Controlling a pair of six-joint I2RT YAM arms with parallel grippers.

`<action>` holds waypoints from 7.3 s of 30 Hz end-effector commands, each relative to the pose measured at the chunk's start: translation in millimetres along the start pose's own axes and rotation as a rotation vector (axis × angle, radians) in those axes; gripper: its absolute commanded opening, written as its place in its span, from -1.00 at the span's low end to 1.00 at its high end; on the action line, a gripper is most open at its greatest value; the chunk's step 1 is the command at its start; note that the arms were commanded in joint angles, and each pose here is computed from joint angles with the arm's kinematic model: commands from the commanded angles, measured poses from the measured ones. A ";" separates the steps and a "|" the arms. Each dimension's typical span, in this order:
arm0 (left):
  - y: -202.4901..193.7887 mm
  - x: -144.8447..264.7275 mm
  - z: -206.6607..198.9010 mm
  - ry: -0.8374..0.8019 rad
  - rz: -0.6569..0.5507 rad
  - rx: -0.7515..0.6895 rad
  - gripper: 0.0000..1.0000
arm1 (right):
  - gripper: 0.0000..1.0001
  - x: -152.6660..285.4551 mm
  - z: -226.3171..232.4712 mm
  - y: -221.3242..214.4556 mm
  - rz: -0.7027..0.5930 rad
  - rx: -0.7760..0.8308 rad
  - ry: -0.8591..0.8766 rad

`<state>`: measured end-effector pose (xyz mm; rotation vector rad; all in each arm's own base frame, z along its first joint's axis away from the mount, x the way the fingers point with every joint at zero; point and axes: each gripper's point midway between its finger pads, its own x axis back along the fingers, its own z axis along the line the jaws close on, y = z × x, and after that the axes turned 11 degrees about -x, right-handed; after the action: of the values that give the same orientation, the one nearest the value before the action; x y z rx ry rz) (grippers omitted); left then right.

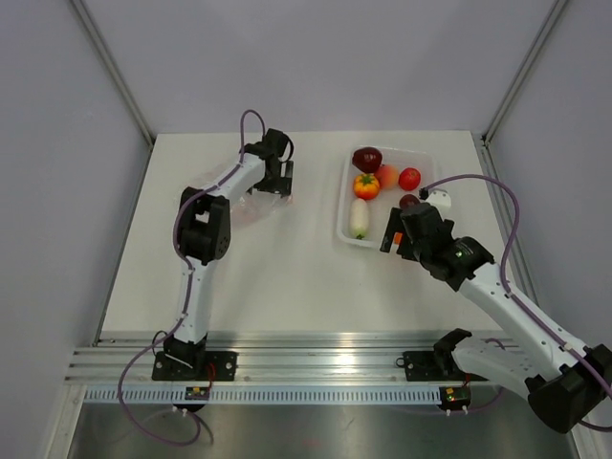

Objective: Place the food in the zip-top bag and seal the zipper
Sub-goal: Pick up the zipper food storage bag at the center of the board, then open the zipper of the food storage bag at the center of the board, then pick up the fake vegetable from the bin, then place the fake vegetable in the zipper food storage bag.

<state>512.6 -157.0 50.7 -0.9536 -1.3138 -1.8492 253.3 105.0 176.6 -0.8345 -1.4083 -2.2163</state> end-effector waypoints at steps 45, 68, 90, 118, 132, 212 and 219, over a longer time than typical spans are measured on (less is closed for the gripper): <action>34.6 -0.4 22.7 0.427 -0.122 0.057 0.50 | 0.99 -27.5 9.5 -5.4 0.031 0.055 -0.041; 11.9 107.2 6.4 0.039 -0.139 0.119 -1.00 | 0.99 -22.0 28.4 -1.9 0.050 0.026 0.032; -19.0 226.9 -79.0 -0.653 -0.270 0.263 -1.00 | 0.82 -18.9 212.3 -6.0 0.306 -0.243 0.522; -39.2 262.6 -35.8 -0.492 -0.298 0.253 -1.00 | -1.00 -93.7 218.8 -40.1 0.388 -0.134 0.406; -22.8 254.9 -66.3 -0.539 -0.242 0.239 -1.00 | -0.90 -122.4 165.4 -14.0 0.345 0.060 0.228; 4.2 252.0 -103.5 -0.722 -0.283 -0.001 -1.00 | -0.29 13.8 137.0 -23.4 0.485 0.296 0.520; -0.4 257.4 -106.2 -0.751 -0.286 -0.001 -1.00 | -0.30 18.0 154.5 -24.0 0.497 0.232 0.566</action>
<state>359.8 -276.3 226.8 -1.5839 -1.8912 -1.7142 265.3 244.1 194.4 -0.4491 -1.0651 -1.6321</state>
